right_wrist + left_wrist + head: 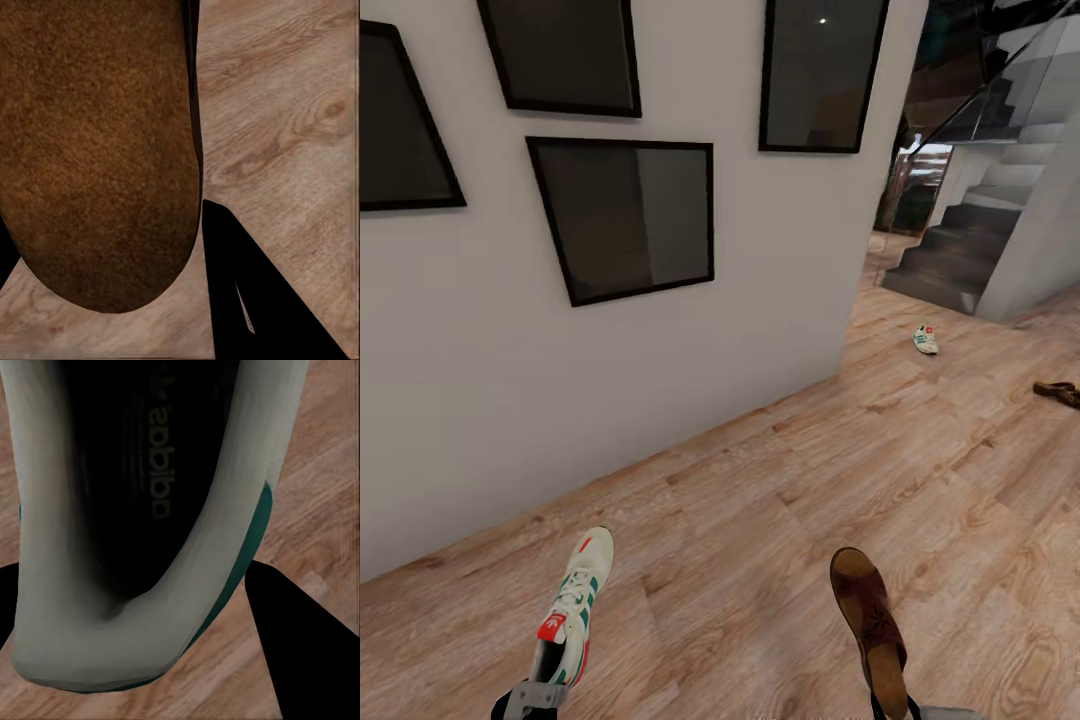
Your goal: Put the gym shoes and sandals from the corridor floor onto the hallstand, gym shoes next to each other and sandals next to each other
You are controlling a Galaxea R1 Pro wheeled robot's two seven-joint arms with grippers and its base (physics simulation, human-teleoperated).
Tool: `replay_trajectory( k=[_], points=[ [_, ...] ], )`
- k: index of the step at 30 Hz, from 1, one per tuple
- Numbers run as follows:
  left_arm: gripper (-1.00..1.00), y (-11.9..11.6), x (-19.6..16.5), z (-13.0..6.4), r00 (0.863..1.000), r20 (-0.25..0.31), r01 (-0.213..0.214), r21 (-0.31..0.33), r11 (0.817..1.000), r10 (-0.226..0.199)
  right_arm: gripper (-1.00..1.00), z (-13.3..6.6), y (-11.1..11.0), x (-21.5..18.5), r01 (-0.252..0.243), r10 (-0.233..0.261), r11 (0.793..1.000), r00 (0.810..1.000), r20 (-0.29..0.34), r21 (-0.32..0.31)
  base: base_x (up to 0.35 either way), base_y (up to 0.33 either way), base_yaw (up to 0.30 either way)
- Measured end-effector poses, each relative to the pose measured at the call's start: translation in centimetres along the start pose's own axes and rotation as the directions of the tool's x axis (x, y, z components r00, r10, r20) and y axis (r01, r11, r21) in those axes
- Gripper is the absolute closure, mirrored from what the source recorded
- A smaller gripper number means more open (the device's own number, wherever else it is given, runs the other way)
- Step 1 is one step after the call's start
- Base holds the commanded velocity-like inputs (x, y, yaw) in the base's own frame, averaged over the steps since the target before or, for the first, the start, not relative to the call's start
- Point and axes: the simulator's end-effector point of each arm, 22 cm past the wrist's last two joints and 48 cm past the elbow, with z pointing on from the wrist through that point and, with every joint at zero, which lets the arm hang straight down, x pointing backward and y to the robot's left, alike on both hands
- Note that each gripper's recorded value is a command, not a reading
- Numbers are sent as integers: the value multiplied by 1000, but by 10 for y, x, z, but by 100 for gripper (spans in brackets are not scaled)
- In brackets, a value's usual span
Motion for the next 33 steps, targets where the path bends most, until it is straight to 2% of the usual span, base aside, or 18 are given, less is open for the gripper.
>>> replay_trajectory(
  k=[8,25,33],
  points=[
    [100,0,0,0,1000,0,-1,1,1000,1,100,0,0,0,0,0,1000,1000,0,0,130,0,-300],
    [100,0,0,0,1000,1,0,0,1000,0,100,0,1,0,1,-1,1000,1000,1,-1,320,-4,-300],
    [100,0,0,0,1000,1,0,0,1000,0,100,0,1,0,1,-1,1000,1000,1,-1,318,-139,-300]
  ],
)
